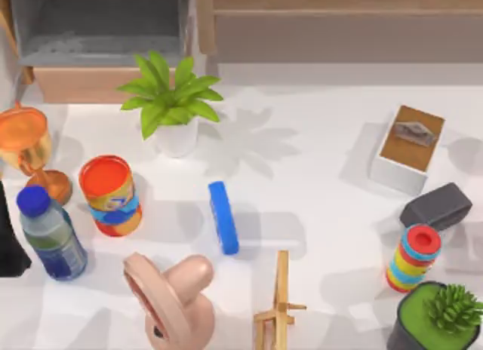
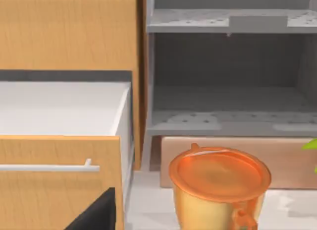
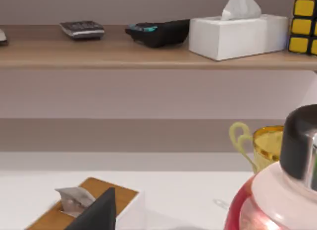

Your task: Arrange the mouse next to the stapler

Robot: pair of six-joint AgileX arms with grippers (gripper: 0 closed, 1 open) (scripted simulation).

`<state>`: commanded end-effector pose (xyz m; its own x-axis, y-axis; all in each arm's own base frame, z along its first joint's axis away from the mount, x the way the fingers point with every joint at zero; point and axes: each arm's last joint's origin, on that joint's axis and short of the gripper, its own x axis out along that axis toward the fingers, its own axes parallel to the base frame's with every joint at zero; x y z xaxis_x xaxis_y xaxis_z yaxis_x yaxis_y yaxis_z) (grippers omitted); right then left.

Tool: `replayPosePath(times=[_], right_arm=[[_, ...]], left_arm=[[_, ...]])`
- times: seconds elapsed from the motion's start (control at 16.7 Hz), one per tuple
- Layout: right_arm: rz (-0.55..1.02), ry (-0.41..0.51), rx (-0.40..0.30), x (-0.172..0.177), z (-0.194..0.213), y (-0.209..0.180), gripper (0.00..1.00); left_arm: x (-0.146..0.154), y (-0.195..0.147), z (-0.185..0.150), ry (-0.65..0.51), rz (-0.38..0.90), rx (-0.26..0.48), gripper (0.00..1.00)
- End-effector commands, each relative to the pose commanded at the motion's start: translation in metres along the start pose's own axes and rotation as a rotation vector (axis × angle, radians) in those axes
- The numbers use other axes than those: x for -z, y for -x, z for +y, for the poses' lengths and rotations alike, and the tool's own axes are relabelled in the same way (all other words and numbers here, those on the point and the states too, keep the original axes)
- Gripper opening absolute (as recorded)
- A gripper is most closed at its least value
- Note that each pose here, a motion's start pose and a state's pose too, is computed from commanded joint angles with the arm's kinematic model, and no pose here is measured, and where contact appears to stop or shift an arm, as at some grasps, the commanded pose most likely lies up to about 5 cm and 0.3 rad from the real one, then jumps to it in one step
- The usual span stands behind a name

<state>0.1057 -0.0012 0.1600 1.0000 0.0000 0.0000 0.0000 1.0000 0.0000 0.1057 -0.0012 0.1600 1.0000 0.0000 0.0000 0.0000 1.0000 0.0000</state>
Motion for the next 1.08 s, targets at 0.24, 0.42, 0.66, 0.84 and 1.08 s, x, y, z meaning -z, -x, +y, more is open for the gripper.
replayPosePath(times=[0.24, 0.42, 0.66, 0.84, 1.08], right_arm=[[0.0, 0.0, 0.0, 0.0, 0.0, 0.0, 1.0], [0.0, 0.0, 0.0, 0.0, 0.0, 0.0, 1.0], [0.0, 0.0, 0.0, 0.0, 0.0, 0.0, 1.0], [0.0, 0.0, 0.0, 0.0, 0.0, 0.0, 1.0], [0.0, 0.0, 0.0, 0.0, 0.0, 0.0, 1.0]], left_arm=[[-0.006, 0.0, 0.0, -0.002, 0.02, -0.002, 1.0], [-0.03, -0.003, 0.002, -0.01, 0.1, -0.015, 1.0], [-0.089, -0.024, 0.008, -0.02, 0.282, -0.05, 1.0], [-0.138, -0.067, 0.02, -0.019, 0.46, -0.087, 1.0], [-0.178, -0.156, 0.05, 0.0, 0.722, -0.137, 1.0]])
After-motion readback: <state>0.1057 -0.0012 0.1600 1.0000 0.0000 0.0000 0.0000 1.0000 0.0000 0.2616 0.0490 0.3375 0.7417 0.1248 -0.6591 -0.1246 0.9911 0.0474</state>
